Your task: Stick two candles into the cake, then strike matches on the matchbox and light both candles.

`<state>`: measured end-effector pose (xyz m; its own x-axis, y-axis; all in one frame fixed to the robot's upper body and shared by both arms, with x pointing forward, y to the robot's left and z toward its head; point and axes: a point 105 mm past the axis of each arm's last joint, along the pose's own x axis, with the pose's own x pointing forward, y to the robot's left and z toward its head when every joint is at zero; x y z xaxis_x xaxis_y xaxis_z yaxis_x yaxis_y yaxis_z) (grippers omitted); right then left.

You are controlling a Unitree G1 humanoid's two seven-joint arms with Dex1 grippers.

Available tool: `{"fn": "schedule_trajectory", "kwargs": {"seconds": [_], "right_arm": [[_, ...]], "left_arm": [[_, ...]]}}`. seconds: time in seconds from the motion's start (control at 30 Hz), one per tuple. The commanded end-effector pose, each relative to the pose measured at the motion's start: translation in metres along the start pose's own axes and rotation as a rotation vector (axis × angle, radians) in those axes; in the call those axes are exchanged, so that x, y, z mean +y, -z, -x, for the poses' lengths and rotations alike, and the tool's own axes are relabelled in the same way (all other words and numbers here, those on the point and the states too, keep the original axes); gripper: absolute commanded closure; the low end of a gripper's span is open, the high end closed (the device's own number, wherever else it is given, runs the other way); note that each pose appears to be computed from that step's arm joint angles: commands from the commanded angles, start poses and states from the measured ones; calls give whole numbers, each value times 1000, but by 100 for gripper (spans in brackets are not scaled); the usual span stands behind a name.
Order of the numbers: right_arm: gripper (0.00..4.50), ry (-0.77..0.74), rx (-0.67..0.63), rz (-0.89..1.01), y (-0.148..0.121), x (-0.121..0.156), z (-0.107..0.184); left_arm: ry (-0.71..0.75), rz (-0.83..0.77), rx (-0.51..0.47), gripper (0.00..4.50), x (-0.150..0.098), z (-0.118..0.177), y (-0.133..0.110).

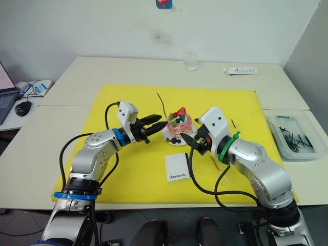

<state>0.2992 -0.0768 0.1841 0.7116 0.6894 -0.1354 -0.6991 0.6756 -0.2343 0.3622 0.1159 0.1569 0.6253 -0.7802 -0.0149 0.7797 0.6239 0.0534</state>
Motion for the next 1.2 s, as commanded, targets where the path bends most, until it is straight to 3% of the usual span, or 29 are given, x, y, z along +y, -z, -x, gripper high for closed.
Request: {"fn": "schedule_trajectory", "kwargs": {"seconds": [0.03,0.27,0.37,0.47,0.67,0.87,1.2], "right_arm": [[102,16,-30,16,-5,-10,17],[102,41,37,-19,31,-16,57],[102,42,79,-18,53,-13,74],[102,35,112,-17,70,-8,87],[102,38,135,-51,99,5,102],[102,71,170,-56,119,7,113],[102,34,163,-40,105,10,102]], "left_arm": [[37,-40,-28,242,-9,11,-18],[84,-57,39,242,-30,38,-13],[222,-82,68,183,-65,46,-12],[336,-143,65,91,-92,49,-18],[516,-240,30,91,-123,44,-28],[537,-241,29,91,-124,39,-25],[565,-241,37,91,-125,39,-19]]}}
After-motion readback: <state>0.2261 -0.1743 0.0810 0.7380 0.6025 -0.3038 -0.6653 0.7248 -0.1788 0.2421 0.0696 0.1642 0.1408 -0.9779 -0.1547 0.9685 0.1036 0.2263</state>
